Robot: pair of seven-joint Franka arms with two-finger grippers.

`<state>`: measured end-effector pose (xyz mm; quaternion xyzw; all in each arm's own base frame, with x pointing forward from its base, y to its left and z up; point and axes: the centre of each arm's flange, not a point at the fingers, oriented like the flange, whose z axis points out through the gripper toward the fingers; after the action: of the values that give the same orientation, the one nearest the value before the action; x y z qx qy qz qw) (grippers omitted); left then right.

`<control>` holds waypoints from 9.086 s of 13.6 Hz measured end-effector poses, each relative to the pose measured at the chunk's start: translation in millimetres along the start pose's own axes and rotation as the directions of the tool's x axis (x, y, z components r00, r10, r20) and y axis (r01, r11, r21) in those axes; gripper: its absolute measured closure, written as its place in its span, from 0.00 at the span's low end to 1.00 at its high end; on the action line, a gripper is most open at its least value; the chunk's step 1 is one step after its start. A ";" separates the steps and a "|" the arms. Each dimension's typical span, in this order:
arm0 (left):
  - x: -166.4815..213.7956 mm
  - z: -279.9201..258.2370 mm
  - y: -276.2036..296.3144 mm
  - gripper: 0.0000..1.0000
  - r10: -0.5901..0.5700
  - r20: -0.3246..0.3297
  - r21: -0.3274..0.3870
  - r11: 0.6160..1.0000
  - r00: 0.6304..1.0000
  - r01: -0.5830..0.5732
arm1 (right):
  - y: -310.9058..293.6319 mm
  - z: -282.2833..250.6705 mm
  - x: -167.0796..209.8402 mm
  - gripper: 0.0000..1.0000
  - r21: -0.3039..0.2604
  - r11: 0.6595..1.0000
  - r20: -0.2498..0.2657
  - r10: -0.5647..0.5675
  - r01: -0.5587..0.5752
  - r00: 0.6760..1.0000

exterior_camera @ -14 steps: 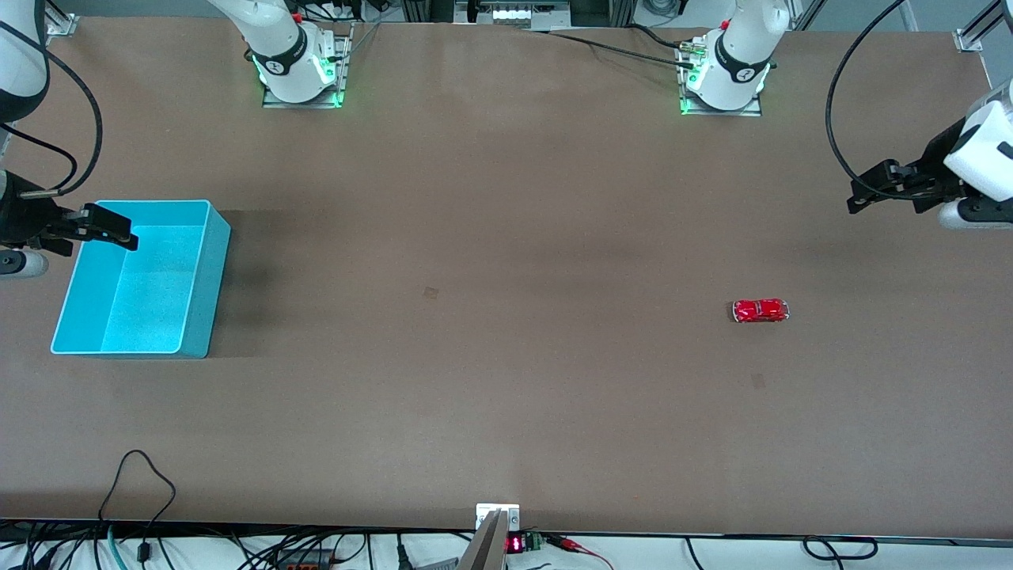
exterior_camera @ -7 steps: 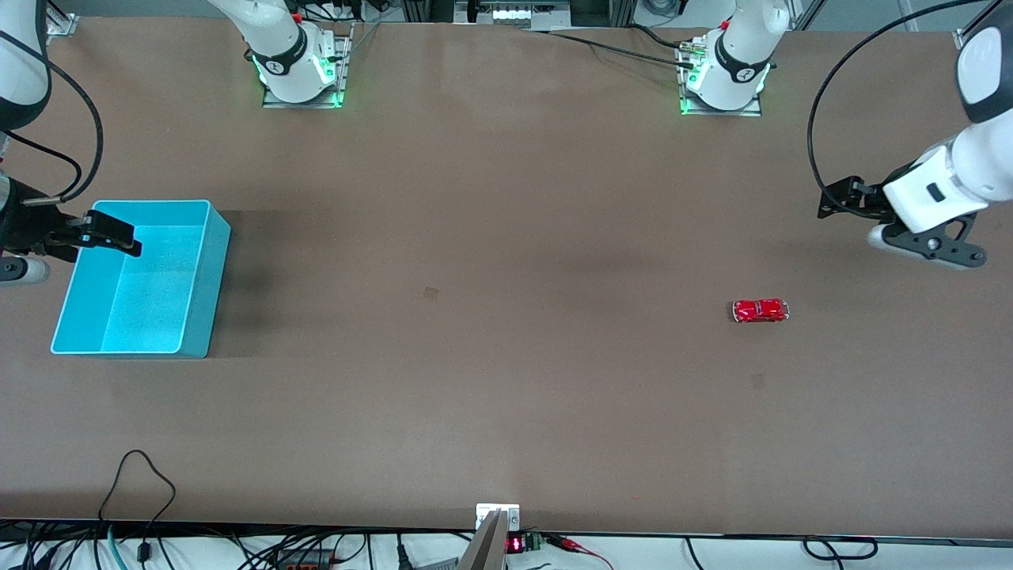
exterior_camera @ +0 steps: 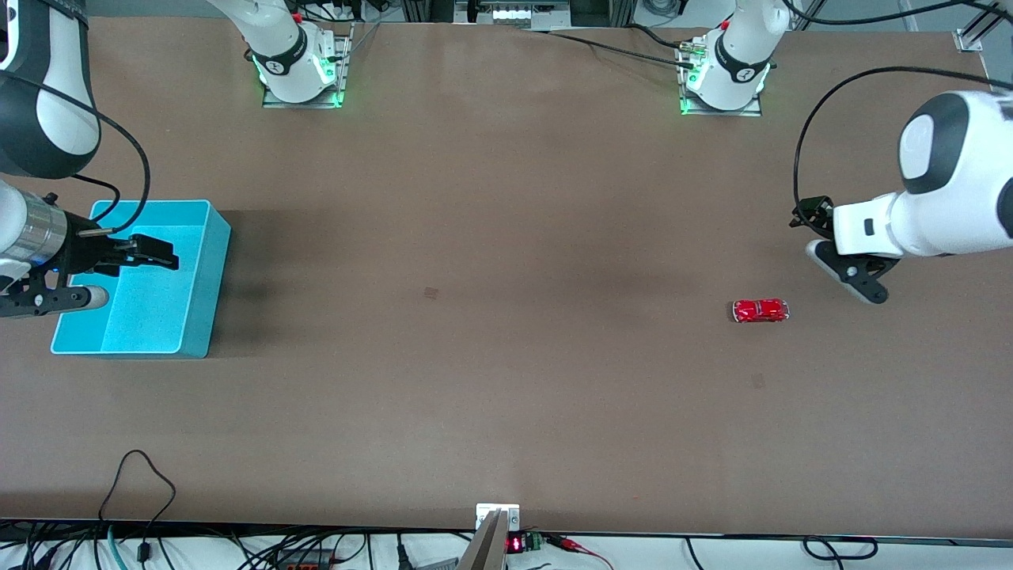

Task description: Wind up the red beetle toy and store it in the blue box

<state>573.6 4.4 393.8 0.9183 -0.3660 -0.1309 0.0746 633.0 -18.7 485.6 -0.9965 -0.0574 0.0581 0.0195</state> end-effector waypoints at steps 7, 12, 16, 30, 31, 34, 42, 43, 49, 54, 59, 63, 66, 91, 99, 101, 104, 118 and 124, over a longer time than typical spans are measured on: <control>17.7 69.9 -35.6 0.00 0.445 0.006 0.152 0.885 0.895 -0.441 | -19.7 15.3 -2.0 0.00 0.010 0.999 0.084 -0.031 0.031 0.996; 35.9 111.7 -43.6 0.00 0.627 0.038 0.254 0.747 0.778 -0.615 | -32.9 25.9 2.5 0.00 0.009 0.999 0.103 -0.052 0.051 0.993; 39.9 152.0 -49.9 0.00 0.669 0.040 0.298 0.701 0.742 -0.648 | -45.6 34.4 2.2 0.00 0.013 0.997 0.142 -0.071 0.070 0.987; 22.1 194.1 -64.0 0.15 0.682 0.037 0.321 0.684 0.730 -0.655 | -56.1 21.6 -4.4 0.00 0.016 0.996 0.159 -0.088 0.087 0.983; 22.2 194.1 -63.9 0.22 0.683 0.037 0.321 0.683 0.730 -0.656 | -55.9 20.7 -4.1 0.00 0.015 0.996 0.156 -0.088 0.086 0.984; 22.9 192.7 -63.6 0.24 0.684 0.037 0.326 0.681 0.729 -0.656 | -54.5 14.9 1.2 0.00 0.005 0.996 0.110 -0.086 0.085 0.990; 23.2 191.1 -62.3 0.29 0.686 0.038 0.328 0.678 0.727 -0.657 | -46.9 0.1 17.3 0.00 -0.055 0.995 -0.034 -0.087 0.085 0.996; 23.2 191.2 -62.3 0.30 0.686 0.038 0.328 0.678 0.727 -0.657 | -46.5 -0.4 18.2 0.00 -0.059 0.995 -0.041 -0.087 0.085 0.995; 22.7 191.8 -61.7 0.57 0.687 0.038 0.326 0.678 0.726 -0.659 | -53.0 3.7 19.7 0.00 -0.065 0.993 -0.034 -0.099 0.097 0.994; 22.6 191.7 -61.3 0.57 0.687 0.038 0.326 0.678 0.726 -0.659 | -72.7 4.5 20.6 0.00 -0.070 0.989 -0.031 -0.130 0.128 0.991; 22.9 192.0 -60.8 0.57 0.688 0.038 0.325 0.677 0.725 -0.660 | -72.2 4.4 20.5 0.00 -0.071 0.989 -0.031 -0.129 0.127 0.991; 19.8 192.3 -63.8 0.57 0.696 0.043 0.324 0.669 0.717 -0.669 | -72.0 4.4 20.5 0.00 -0.071 0.990 -0.031 -0.128 0.126 0.991; -2.0 192.0 -83.6 0.57 0.696 0.045 0.323 0.669 0.717 -0.669 | -71.9 4.4 20.5 0.00 -0.071 0.990 -0.031 -0.128 0.126 0.991; -19.9 42.4 -104.3 0.00 0.811 0.125 0.316 0.513 0.571 -0.798 | -69.6 4.2 20.4 0.00 -0.071 0.990 -0.032 -0.124 0.122 0.992; 39.2 29.2 -47.9 0.00 0.524 -0.098 0.344 0.815 0.846 -0.465 | -69.2 4.2 20.4 0.00 -0.071 0.990 -0.032 -0.123 0.121 0.992; 47.7 21.8 -36.7 0.00 0.299 -0.191 0.319 0.920 0.935 -0.229 | -68.9 4.2 20.4 0.00 -0.071 0.990 -0.032 -0.123 0.120 0.992; 60.9 1.3 -26.0 0.00 -0.091 -0.339 0.231 0.957 0.937 0.176 | -65.3 4.0 20.2 0.00 -0.072 0.991 -0.032 -0.117 0.115 0.993; -1.4 -169.2 3.4 0.00 -0.639 -0.384 0.013 0.718 0.667 0.696 | -44.6 59.4 23.2 0.00 -0.050 0.974 0.057 -0.220 0.223 0.974; -22.1 -182.1 27.2 0.00 -0.676 -0.332 0.009 0.695 0.658 0.719 | -53.3 173.7 8.8 0.00 -0.042 0.778 0.048 -0.626 0.627 0.779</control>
<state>594.1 7.6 578.0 0.9995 0.0227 0.0189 0.0095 615.2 40.9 314.6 -0.9199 -0.3871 0.0622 0.0093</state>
